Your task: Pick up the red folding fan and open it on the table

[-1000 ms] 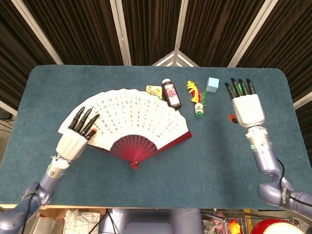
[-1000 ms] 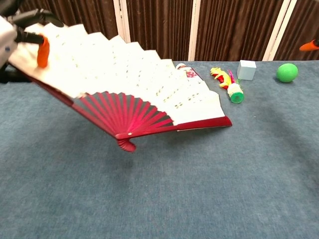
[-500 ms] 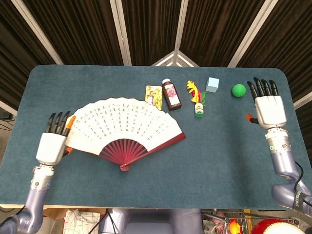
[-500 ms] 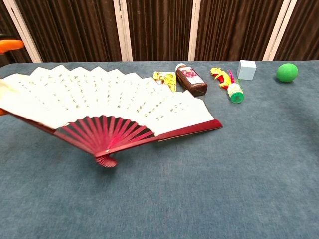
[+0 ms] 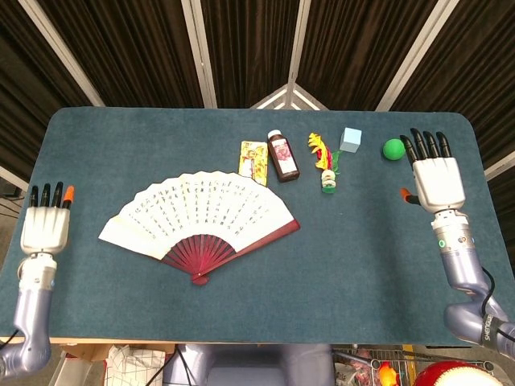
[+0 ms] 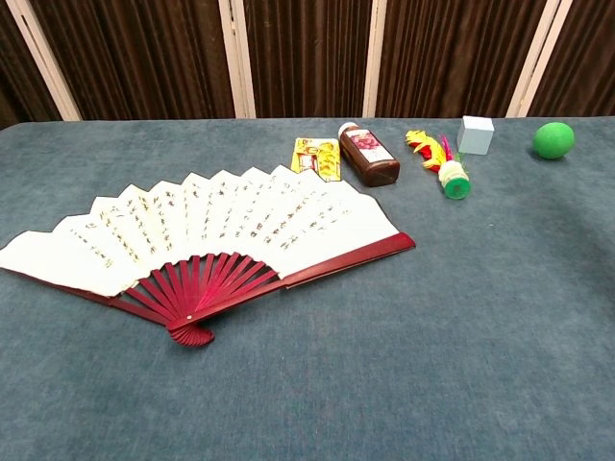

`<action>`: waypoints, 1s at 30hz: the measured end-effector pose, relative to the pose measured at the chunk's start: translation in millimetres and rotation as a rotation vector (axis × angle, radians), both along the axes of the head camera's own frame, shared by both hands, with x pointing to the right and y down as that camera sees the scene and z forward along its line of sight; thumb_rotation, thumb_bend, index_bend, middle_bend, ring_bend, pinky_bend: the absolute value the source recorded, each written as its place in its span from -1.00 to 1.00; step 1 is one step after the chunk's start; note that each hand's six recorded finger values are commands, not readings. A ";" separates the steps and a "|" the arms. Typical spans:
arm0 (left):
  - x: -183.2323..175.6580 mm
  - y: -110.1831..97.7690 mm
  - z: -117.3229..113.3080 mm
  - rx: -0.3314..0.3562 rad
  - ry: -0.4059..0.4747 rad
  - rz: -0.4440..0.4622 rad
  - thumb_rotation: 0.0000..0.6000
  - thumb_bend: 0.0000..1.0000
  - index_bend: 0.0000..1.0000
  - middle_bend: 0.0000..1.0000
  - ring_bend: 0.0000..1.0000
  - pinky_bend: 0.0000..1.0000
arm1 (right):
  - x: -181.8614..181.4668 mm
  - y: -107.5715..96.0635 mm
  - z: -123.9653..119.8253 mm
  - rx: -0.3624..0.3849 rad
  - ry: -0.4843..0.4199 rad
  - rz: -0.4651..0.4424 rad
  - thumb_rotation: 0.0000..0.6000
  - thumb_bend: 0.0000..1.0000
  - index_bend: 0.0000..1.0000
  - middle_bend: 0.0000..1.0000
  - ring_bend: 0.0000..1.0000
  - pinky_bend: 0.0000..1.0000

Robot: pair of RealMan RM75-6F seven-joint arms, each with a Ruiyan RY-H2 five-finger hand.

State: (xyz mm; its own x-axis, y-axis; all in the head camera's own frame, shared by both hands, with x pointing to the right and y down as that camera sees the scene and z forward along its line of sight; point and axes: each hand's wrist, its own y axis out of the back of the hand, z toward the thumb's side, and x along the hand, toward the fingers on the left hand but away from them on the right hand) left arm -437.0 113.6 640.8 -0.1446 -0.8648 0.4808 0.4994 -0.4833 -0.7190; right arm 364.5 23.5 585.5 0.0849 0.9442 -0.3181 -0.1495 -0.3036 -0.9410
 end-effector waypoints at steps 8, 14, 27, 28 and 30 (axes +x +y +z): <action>-16.4 21.7 -22.3 0.092 0.092 -0.129 1.00 -0.77 -1.00 -1.00 -1.00 -1.00 | 12.4 6.2 -4.5 0.030 -0.031 0.032 1.00 -0.58 -0.82 -0.89 -0.86 -0.99; -41.2 55.2 -51.1 0.192 0.197 -0.244 1.00 -0.77 -1.00 -1.00 -1.00 -1.00 | 16.6 41.1 -7.8 0.011 -0.211 0.101 1.00 -0.58 -0.75 -0.89 -0.83 -0.98; -62.9 95.7 -103.6 0.273 0.438 -0.227 1.00 -0.77 -0.97 -1.00 -1.00 -1.00 | 40.1 166.3 -1.5 0.017 -0.283 0.095 1.00 -0.57 -0.75 -0.89 -0.83 -0.98; -63.4 96.9 -105.1 0.273 0.445 -0.218 1.00 -0.77 -0.97 -1.00 -1.00 -1.00 | 40.8 171.9 -1.9 0.017 -0.276 0.085 1.00 -0.57 -0.75 -0.89 -0.83 -0.98; -66.0 99.8 -105.9 0.262 0.446 -0.204 1.00 -0.76 -0.96 -1.00 -1.00 -1.00 | 41.4 181.3 -5.1 0.024 -0.255 0.067 1.00 -0.57 -0.75 -0.89 -0.83 -0.98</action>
